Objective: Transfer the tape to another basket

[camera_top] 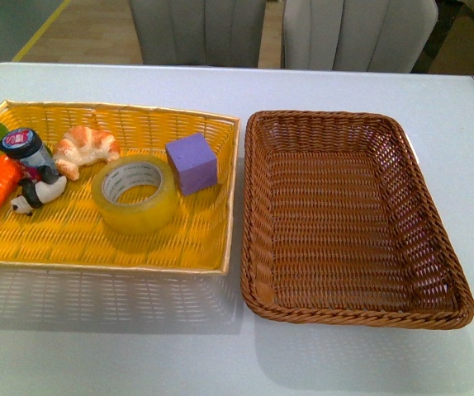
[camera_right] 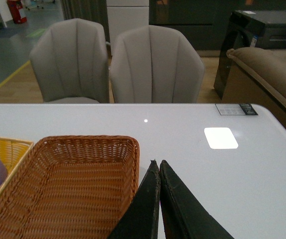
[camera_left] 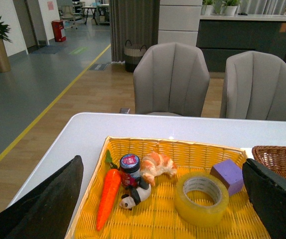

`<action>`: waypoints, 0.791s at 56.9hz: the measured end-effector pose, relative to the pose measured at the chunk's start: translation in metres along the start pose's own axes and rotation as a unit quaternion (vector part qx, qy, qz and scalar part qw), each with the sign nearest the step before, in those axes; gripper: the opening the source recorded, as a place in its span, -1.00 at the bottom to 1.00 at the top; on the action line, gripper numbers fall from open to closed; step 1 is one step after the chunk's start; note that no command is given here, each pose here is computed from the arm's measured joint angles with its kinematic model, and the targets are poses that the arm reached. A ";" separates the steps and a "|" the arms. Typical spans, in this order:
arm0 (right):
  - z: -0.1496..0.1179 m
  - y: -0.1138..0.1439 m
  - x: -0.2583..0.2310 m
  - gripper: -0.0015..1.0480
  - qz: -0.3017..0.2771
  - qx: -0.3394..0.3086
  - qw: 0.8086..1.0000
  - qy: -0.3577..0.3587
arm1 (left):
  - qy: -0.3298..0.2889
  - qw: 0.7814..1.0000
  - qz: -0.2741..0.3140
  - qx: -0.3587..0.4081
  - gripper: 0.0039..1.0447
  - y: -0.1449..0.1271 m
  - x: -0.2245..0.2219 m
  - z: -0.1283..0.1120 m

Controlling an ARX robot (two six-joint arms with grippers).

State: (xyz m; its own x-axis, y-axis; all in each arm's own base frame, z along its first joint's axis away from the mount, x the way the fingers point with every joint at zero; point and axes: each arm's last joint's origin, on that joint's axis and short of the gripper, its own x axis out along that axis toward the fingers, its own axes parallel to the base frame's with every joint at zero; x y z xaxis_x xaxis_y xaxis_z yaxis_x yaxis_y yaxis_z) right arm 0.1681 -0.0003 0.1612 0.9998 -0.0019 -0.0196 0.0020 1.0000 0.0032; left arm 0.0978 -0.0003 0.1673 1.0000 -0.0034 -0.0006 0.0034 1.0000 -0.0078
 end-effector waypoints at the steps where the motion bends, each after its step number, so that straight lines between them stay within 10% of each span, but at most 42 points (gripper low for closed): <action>1: 0.000 0.000 -0.002 -0.96 0.000 0.000 1.000 -0.001 | 0.000 1.000 0.000 0.000 0.83 0.000 0.000 0.000; 45: 0.012 0.000 -0.043 -0.96 0.000 0.000 1.000 -0.020 | 0.000 1.000 0.000 0.000 0.83 0.000 0.000 0.000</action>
State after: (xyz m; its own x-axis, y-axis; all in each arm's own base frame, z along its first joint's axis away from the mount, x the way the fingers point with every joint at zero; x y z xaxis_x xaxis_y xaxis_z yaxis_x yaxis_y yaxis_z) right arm 0.1254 -0.0002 0.1736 0.9998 -0.0019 0.0204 0.0018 1.0000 0.0032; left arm 0.0978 -0.0003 0.1673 1.0000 -0.0034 -0.0006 0.0034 1.0000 -0.0078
